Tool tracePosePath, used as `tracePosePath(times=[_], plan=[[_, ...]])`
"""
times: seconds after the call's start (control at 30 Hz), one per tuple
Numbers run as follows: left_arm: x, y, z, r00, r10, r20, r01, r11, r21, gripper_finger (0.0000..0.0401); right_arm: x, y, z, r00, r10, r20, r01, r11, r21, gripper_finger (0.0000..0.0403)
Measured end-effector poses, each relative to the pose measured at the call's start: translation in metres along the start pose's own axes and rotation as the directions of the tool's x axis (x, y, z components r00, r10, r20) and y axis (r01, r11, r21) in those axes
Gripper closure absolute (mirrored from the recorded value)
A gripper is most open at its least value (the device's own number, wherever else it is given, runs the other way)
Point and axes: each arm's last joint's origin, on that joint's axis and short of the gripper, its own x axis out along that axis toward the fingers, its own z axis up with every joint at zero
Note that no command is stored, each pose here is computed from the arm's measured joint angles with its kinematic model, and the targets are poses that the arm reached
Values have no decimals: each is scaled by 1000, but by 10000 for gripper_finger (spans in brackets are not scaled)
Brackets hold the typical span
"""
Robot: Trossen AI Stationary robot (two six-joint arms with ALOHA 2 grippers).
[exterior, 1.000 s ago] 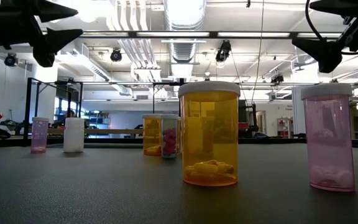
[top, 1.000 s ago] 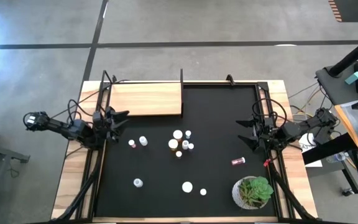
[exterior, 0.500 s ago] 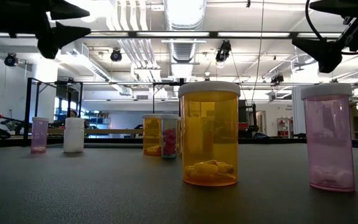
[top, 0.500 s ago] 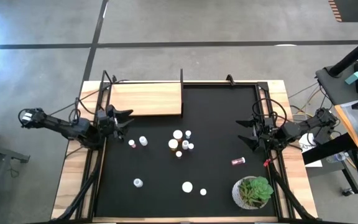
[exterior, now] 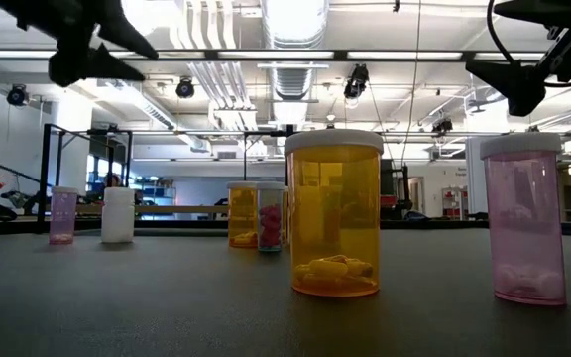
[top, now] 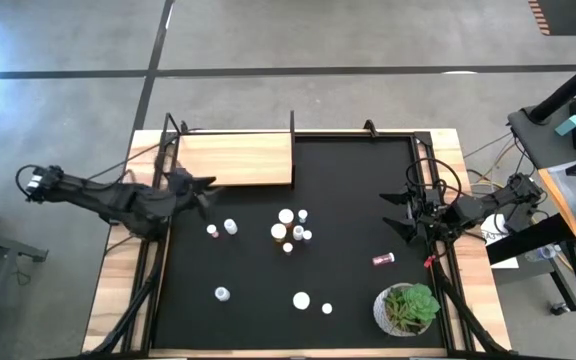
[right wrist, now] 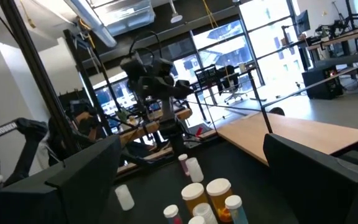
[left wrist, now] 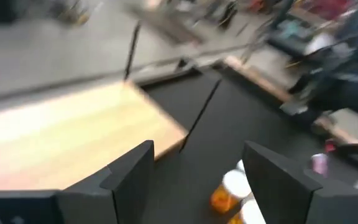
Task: Pick and place medicine bottles onto shelf by color
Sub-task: Put the top left white pill bottle on the shelf
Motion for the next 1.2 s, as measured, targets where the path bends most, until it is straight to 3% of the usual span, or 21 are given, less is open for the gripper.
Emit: tracePosePath(times=[0.2, 0.37, 0.63, 0.73, 0.83, 0.97, 1.07, 1.2], plan=[[12, -1, 8, 973, 164, -165, -185, 975, -123, 173, 0, 0, 0, 1000, 0, 0, 0, 1000, 0, 19], [27, 7, 13, 897, 272, -348, -357, 910, -209, 173, 0, 0, 0, 1000, 0, 0, 0, 1000, 0, 19], [57, 20, 30, 804, 266, -532, -484, 812, -326, 173, 0, 0, 0, 1000, -1, -1, 1, 1000, -1, 19], [71, 24, 35, 755, 250, -606, -543, 756, -366, 173, 0, 0, 0, 1000, -1, -1, 1, 1000, -1, 19], [88, 31, 34, 688, 229, -688, -618, 682, -391, 173, 0, 0, 0, 1000, -1, -1, 1, 1000, -1, 19], [112, 38, 26, 573, 158, -804, -688, 626, -368, 173, 0, 0, 0, 1000, -1, -1, 1, 1000, -1, 19], [126, 41, 15, 463, 123, -878, -745, 591, -310, 173, 0, 0, 0, 1000, 0, -1, 0, 1000, -1, 19], [138, 42, 3, 368, 95, -925, -782, 569, -253, 173, 0, 0, 0, 1000, 0, -1, 0, 1000, -1, 19]])
